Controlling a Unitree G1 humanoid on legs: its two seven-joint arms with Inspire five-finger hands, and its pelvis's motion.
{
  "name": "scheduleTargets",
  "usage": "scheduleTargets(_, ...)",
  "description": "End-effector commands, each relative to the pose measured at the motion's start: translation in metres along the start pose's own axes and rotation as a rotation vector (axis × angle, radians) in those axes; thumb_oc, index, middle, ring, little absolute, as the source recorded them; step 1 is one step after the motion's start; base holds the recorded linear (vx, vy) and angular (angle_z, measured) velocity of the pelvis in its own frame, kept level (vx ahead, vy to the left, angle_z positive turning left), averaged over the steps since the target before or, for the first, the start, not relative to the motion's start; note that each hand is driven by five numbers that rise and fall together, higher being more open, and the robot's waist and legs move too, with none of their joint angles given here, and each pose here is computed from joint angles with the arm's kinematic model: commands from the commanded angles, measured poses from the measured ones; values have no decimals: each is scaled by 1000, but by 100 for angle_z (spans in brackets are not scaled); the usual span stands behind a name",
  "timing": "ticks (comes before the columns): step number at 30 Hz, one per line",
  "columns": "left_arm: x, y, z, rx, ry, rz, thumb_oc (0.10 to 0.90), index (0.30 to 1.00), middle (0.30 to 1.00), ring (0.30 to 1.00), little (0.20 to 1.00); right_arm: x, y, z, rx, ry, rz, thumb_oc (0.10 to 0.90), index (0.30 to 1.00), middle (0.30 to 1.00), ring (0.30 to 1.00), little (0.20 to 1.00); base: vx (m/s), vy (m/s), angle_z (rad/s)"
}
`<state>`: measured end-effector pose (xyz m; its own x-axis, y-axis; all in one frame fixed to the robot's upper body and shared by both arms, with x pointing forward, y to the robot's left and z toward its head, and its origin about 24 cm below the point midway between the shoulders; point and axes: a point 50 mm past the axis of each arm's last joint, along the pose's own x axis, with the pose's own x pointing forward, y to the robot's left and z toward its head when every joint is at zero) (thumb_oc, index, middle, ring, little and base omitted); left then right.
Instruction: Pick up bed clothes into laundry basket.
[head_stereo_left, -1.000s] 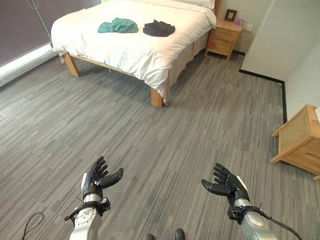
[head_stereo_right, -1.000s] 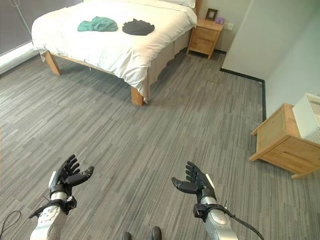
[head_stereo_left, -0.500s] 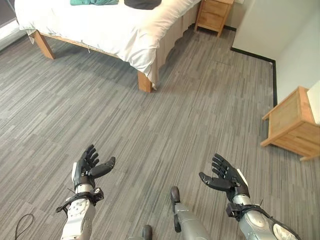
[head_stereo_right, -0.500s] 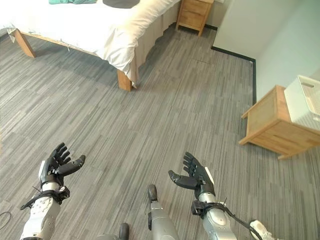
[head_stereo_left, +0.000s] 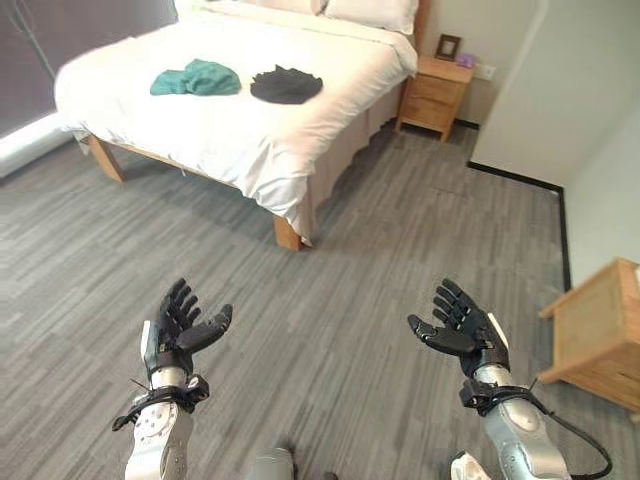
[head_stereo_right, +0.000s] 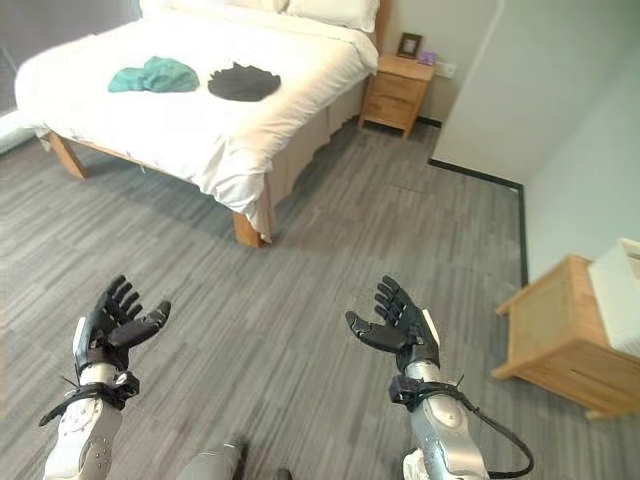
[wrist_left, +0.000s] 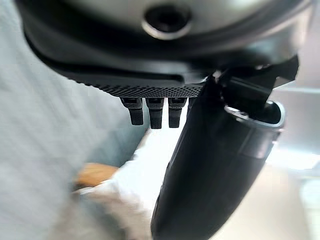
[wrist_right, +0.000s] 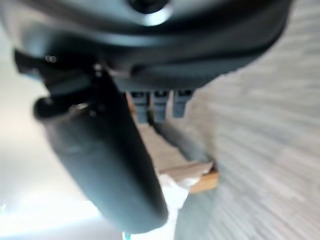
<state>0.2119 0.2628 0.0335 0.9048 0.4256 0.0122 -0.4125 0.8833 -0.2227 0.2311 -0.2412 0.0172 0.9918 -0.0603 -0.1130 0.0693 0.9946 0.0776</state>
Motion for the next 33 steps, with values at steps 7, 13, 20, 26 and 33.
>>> scheduleTargets(7, 1, 42, 112, 125, -539, 192, 800, 900, 900, 900, 900, 6, 31, 47, 89, -281, 106, 800, 900, 900, 900, 900, 634, 155, -66)
scheduleTargets(13, 5, 53, 111, 61, -527, 246, 800, 900, 900, 900, 900, 1, 22, 46, 46, -262, 93, 800, 900, 900, 900, 900, 702, 77, 63)
scheduleTargets(20, 21, 27, 106, 1, -513, 124, 800, 900, 900, 900, 900, -8, 0, 54, 41, -287, 32, 800, 900, 900, 900, 900, 614, -197, 101)
scheduleTargets(26, 25, 28, 84, -55, -416, 120, 800, 900, 900, 900, 900, -3, -7, 72, -33, -330, 50, 800, 900, 900, 900, 900, 534, -353, 94)
scheduleTargets(33, 30, 24, 79, -66, -370, 85, 800, 900, 900, 900, 900, 20, -15, 134, -176, -512, 10, 800, 900, 900, 900, 900, 401, -293, -44)
